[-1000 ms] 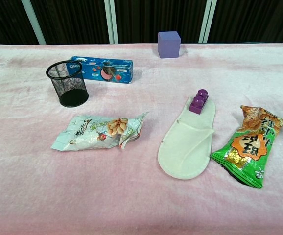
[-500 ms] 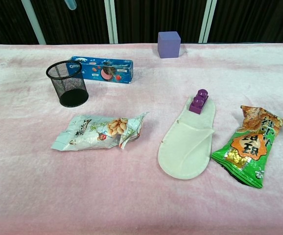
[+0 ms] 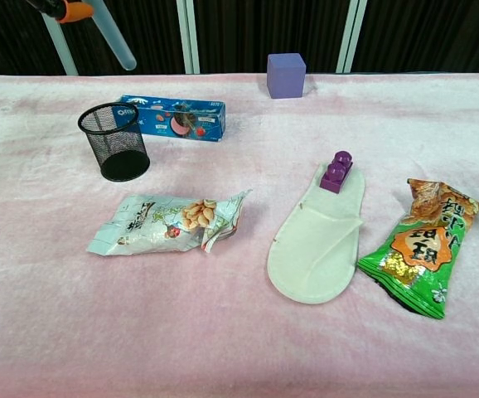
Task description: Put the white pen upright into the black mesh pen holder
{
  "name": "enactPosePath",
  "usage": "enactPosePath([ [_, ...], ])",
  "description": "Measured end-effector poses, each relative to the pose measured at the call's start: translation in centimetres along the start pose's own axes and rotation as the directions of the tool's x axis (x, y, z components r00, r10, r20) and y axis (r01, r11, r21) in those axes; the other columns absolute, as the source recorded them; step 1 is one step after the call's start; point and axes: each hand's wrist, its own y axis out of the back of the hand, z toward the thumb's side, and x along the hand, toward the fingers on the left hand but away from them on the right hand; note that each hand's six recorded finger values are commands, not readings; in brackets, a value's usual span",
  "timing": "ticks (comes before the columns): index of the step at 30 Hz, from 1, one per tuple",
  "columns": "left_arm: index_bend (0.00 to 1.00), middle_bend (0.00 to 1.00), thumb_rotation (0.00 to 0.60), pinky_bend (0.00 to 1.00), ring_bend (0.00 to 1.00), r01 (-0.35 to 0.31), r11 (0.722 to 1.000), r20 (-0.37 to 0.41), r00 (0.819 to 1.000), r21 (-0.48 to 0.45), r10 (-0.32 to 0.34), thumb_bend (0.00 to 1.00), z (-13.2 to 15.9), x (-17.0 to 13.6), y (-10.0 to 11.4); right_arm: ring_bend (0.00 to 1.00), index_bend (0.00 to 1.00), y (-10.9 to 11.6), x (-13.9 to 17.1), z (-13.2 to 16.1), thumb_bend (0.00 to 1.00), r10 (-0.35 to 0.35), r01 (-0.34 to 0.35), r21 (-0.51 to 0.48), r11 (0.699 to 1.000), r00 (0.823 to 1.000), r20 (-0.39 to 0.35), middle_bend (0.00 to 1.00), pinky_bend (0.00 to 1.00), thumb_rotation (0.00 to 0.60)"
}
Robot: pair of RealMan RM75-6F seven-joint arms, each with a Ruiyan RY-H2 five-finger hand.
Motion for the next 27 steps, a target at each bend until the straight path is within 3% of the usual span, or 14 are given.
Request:
enactPosePath([
  [6,0.66,0.57,0.6,0.23,0.11,0.06,0.997,-0.072,0.995,-0.046,-0.063,0.4,-1.6,0.2,-0.9,0.17,0.0,0.0,0.0,0.0,0.18,-0.001,0.001,0.0,1.0,1.0,0.0,0.02,0.16,0.6],
  [27,0.66,0.57,0.6,0.21,0.11,0.146,0.989,-0.151,0.978,-0.013,-0.146,0.4,-3.8,0.9,-3.9,0.17,0.0,0.0,0.0,0.0,0.17,0.001,-0.001,0.001,1.0,1.0,-0.002,0.02,0.16,0.6],
])
